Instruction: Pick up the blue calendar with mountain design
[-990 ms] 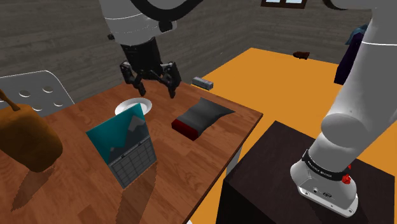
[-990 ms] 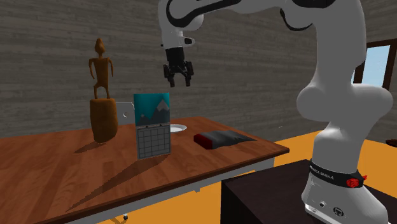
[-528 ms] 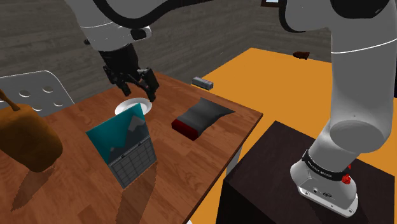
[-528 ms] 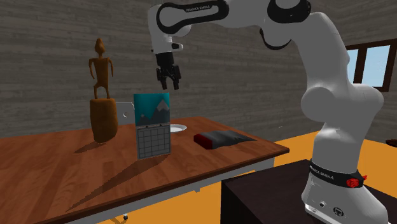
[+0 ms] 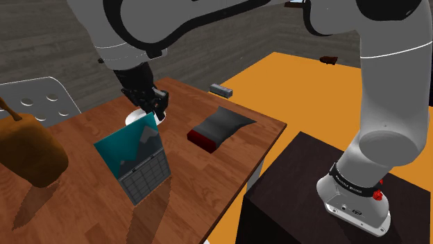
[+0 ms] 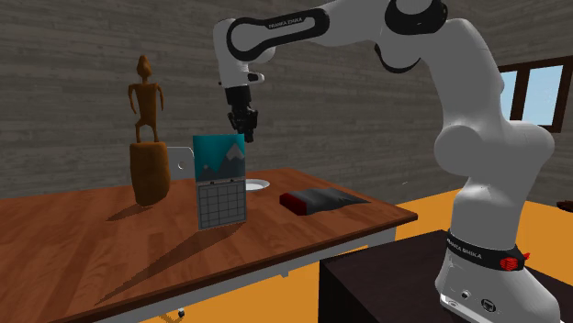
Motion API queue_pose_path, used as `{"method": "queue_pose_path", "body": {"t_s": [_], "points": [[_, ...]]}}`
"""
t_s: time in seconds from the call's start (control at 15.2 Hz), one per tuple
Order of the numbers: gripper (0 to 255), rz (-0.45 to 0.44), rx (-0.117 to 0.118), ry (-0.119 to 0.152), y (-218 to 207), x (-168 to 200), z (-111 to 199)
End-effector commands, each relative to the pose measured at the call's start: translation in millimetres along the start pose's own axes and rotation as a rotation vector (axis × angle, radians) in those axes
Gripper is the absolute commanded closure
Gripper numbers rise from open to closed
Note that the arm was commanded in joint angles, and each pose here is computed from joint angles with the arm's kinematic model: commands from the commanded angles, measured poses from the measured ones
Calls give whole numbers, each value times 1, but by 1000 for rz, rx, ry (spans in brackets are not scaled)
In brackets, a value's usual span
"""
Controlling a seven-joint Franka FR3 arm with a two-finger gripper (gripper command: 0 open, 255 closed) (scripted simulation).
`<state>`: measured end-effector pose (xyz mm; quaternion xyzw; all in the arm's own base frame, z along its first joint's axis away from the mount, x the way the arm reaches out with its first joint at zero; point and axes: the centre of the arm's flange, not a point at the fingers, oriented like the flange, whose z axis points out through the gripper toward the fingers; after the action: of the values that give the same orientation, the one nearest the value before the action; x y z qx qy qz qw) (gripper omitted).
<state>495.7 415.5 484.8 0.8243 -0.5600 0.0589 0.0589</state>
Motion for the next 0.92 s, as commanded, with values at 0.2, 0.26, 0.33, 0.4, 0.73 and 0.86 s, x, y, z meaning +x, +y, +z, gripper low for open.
{"method": "queue_pose_path", "body": {"t_s": [0.2, 0.26, 0.33, 0.4, 0.73, 0.86], "points": [[255, 0, 0, 0, 0, 0, 0], [255, 0, 0, 0, 0, 0, 0], [255, 0, 0, 0, 0, 0, 0], [255, 0, 0, 0, 0, 0, 0], [255, 0, 0, 0, 1, 3, -20], [255, 0, 0, 0, 1, 5, -31]]}}
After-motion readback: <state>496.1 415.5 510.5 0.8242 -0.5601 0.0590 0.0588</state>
